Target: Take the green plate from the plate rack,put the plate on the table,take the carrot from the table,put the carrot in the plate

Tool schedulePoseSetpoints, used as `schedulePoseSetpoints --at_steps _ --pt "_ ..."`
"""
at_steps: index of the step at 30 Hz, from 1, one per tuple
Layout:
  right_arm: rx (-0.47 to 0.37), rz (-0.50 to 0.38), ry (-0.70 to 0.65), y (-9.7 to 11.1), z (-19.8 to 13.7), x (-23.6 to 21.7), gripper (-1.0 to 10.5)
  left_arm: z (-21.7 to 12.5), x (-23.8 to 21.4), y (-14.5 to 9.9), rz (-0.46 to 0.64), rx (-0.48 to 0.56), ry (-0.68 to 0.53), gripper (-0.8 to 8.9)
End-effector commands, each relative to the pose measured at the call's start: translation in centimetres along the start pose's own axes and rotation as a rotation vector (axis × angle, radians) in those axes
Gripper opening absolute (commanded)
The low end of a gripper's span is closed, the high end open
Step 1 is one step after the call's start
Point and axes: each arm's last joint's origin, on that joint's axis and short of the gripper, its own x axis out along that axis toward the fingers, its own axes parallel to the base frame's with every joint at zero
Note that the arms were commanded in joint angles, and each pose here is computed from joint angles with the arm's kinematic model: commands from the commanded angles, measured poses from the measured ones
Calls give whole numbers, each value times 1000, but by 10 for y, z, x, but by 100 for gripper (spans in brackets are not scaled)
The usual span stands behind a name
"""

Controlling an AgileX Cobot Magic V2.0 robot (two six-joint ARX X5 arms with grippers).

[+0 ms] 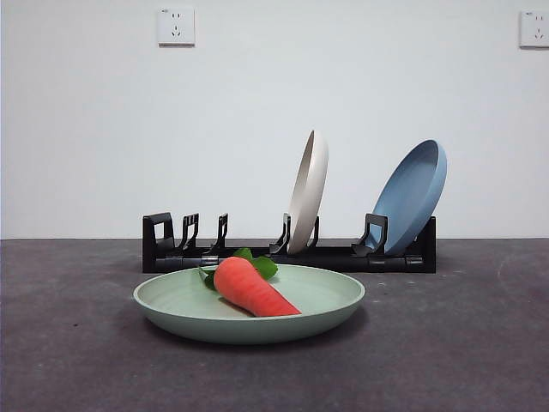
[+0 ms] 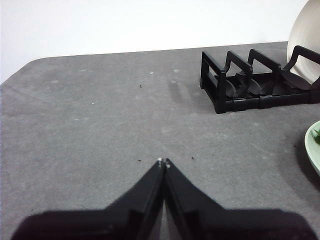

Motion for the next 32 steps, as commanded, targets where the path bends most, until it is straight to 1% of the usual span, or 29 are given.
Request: schedulePoseSetpoints --at_steps 1,5,7,12,15,18,22,27,32 --pt "-38 -61 -88 -10 -20 9 2 -4 1 0 5 -6 5 -2" --pt "-44 -150 -222 -22 -55 23 2 -4 1 0 5 -6 5 -2" --pt "-38 -179 -267 -27 -71 31 2 -4 1 0 5 -6 5 -2" --pt "-29 -207 -329 -34 -105 46 2 -4 1 0 5 -6 5 -2" --pt "-10 -212 -325 -37 -121 54 2 -4 1 0 4 -6 5 -2" --pt "32 -239 -315 -39 -134 59 2 -4 1 0 5 -6 5 -2" --pt "77 -246 -300 -42 -148 66 2 -4 1 0 4 -6 5 -2" --pt "114 -243 -266 -43 -158 71 2 -4 1 0 4 -6 5 -2" --pt "119 -243 -248 -43 -160 71 2 -4 1 0 5 -6 5 -2"
